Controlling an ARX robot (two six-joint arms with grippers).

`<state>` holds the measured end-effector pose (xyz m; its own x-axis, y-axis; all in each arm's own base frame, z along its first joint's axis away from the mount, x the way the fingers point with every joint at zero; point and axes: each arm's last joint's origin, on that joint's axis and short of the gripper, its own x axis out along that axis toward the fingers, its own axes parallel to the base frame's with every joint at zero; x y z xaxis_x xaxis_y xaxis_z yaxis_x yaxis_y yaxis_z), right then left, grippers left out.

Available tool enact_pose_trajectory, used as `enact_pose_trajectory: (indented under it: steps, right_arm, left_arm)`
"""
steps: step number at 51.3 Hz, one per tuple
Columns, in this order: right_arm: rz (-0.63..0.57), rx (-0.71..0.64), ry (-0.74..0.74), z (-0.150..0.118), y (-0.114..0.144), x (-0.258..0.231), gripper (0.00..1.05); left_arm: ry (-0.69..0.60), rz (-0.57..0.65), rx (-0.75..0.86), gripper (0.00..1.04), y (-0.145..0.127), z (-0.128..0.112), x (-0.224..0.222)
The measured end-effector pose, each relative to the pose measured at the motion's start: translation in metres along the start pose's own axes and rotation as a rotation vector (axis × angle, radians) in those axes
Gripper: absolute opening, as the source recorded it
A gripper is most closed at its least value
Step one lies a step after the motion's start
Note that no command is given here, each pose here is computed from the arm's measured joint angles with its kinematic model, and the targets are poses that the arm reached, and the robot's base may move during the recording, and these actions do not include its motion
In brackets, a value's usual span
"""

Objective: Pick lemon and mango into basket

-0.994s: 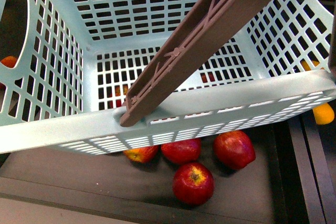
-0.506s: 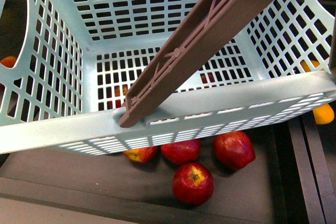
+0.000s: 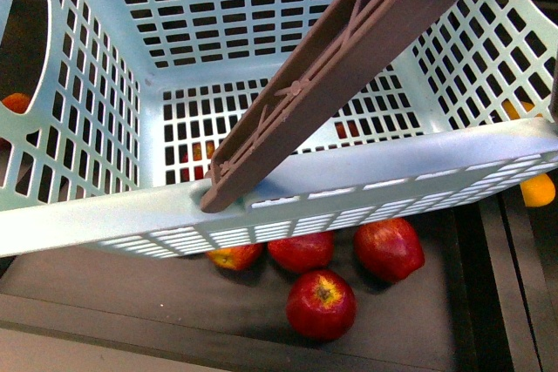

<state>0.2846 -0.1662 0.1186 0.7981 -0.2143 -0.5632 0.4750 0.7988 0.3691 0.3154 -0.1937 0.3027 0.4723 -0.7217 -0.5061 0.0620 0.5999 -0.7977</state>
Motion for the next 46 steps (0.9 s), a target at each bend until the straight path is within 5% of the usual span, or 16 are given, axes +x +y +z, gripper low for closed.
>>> enact_pose_trajectory:
  steps: [17, 34, 46]
  right_arm:
    - [0.298, -0.075, -0.129, 0.022, 0.091, -0.111, 0.63]
    - [0.536, -0.097, -0.105, -0.011, 0.169, -0.151, 0.63]
    - [0.623, -0.126, -0.021, -0.04, 0.199, -0.158, 0.63]
  left_arm:
    - [-0.002, 0.001, 0.0, 0.05, 0.0, 0.0, 0.0]
    - [0.001, 0.0, 0.0, 0.05, 0.0, 0.0, 0.0]
    - [-0.001, 0.001, 0.0, 0.05, 0.0, 0.0, 0.0]
